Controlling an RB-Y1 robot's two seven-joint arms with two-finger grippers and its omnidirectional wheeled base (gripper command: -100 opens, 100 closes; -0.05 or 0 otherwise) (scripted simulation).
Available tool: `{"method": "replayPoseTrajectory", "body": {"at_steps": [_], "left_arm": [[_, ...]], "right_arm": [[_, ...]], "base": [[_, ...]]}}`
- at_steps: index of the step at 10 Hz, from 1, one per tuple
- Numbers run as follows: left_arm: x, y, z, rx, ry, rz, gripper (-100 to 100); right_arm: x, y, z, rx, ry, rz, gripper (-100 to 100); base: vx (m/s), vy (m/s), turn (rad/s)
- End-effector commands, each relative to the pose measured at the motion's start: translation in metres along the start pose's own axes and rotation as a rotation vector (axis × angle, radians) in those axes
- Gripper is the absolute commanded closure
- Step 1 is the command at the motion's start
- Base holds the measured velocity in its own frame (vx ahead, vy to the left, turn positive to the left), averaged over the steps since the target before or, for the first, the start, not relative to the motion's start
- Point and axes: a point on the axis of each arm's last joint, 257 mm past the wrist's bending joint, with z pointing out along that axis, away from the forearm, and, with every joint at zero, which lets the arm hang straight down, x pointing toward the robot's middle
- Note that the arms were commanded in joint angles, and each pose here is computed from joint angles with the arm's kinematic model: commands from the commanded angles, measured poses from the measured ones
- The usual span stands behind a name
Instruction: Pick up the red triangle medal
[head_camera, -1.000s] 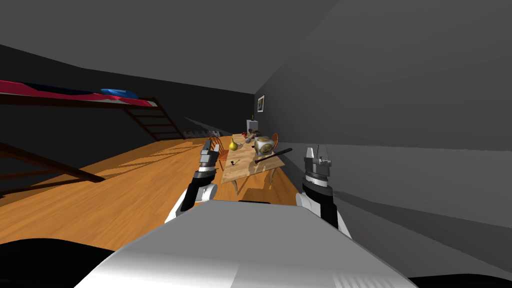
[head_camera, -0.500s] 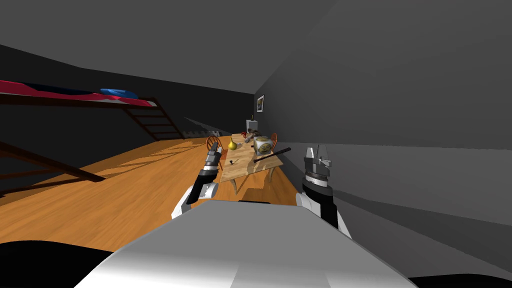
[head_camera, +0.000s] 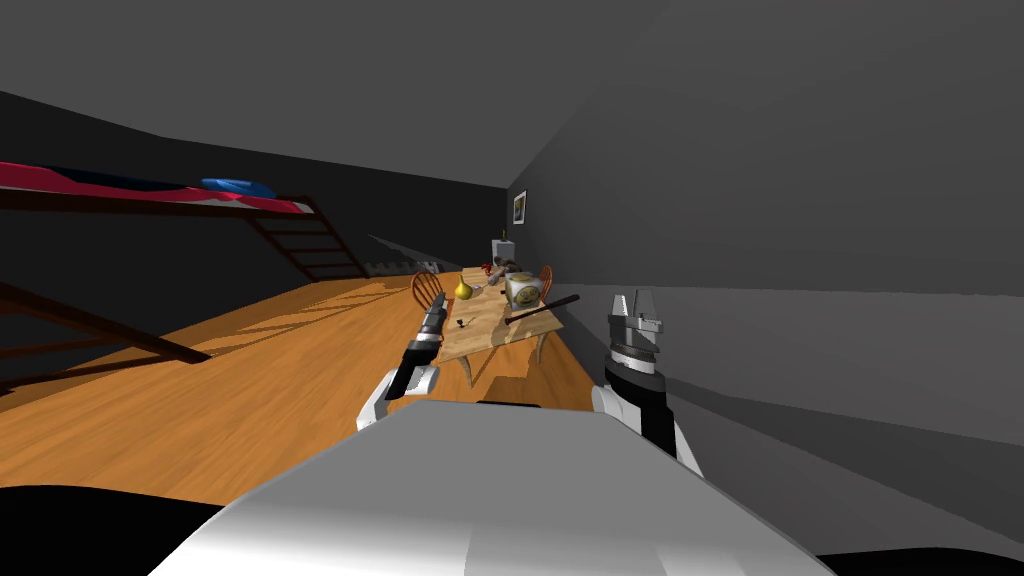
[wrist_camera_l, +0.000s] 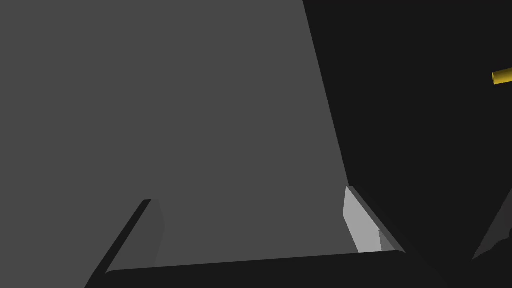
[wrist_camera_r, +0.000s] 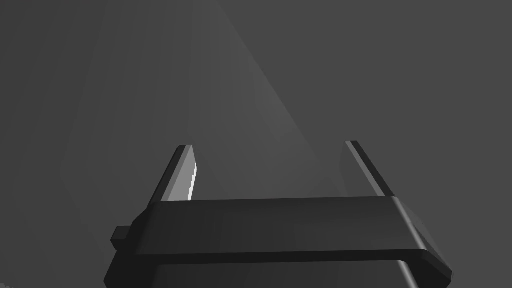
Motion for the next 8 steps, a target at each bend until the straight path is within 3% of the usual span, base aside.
{"method": "replayPoseTrajectory", "body": {"at_steps": [1,7,8], "left_arm": [[0.006,0.020,0.000,-0.040,0.018,0.038,-100],[0.019,0.079,-0.004,-0.147,0.068,0.137,-100],[0.021,0.091,-0.010,-0.174,0.075,0.137,-100]], "right_arm": [[0.000,0.000,0.000,0.000,0.000,0.000,0],[0.000,0.000,0.000,0.000,0.000,0.000,0],[0.000,0.000,0.000,0.000,0.000,0.000,0]], "base": [[-0.015,-0.053,-0.007],[-0.020,-0.045,-0.003],[-0.010,-0.039,-0.002]]}}
